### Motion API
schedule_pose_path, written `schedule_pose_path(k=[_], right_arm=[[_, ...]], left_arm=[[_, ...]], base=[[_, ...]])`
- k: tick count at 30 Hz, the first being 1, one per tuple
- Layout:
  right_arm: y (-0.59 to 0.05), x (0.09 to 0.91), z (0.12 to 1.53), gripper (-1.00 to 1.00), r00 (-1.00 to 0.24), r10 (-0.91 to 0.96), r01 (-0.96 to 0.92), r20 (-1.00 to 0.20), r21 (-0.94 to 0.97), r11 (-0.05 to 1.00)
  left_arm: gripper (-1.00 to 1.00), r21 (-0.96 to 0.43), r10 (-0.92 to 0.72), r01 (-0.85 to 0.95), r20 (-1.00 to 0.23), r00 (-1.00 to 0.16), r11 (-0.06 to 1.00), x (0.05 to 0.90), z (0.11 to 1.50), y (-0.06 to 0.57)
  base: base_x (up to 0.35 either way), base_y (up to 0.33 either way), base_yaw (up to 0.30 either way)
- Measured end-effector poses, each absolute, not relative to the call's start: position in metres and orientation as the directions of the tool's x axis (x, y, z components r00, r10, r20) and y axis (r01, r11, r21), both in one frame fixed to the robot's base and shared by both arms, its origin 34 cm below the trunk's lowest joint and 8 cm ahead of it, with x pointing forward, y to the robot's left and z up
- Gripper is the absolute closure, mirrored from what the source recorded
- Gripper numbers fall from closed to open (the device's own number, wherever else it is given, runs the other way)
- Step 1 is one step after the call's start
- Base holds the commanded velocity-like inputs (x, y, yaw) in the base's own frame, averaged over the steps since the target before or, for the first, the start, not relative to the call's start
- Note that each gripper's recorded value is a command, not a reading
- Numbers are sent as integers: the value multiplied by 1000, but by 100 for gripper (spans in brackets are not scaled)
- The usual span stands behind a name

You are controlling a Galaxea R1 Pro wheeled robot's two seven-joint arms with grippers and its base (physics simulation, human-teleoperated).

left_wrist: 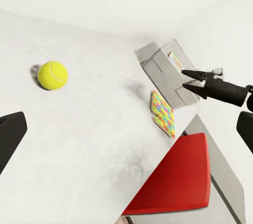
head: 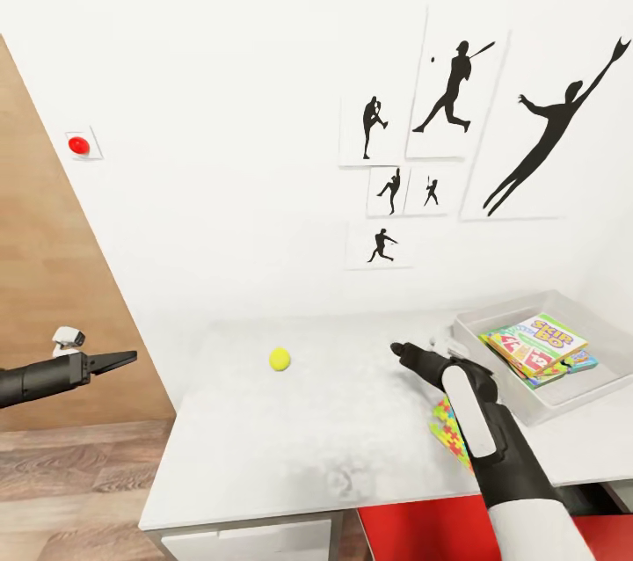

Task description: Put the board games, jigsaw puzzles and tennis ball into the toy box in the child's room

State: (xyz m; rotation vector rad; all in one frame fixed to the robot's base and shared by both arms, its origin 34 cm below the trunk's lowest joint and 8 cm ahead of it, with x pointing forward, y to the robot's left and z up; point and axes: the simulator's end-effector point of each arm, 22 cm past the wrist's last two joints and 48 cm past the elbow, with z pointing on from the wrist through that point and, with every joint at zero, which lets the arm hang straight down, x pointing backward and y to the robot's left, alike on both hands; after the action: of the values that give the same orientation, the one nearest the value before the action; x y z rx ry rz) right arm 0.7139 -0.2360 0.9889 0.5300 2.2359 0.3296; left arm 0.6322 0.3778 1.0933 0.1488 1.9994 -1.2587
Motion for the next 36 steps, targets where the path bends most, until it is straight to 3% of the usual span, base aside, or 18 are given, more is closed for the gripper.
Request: schedule_pose_path(k=[6, 16, 25, 36], right_arm=[[-257, 720, 960, -100, -588, 503, 388, -633, 325, 863], [-281, 724, 956, -100, -546, 519, 434, -658, 307, 847], [-354, 716, 940, -100, -499, 519, 522, -694, 237, 819], [-372, 703, 907, -100, -498, 535, 575, -683, 202, 793]], left_arm=[[-100, -725, -279, 464, -649, -708, 509, 632, 1093, 378], [-100, -724, -279, 464, -650, -707, 510, 632, 1094, 378], [-100, -724, -279, 465, -650, -707, 509, 632, 1093, 378], [-100, -729, -279, 459, -644, -713, 509, 633, 1089, 378]], base=[[0, 0, 0], [0, 0, 0], [0, 0, 0], [0, 0, 0]])
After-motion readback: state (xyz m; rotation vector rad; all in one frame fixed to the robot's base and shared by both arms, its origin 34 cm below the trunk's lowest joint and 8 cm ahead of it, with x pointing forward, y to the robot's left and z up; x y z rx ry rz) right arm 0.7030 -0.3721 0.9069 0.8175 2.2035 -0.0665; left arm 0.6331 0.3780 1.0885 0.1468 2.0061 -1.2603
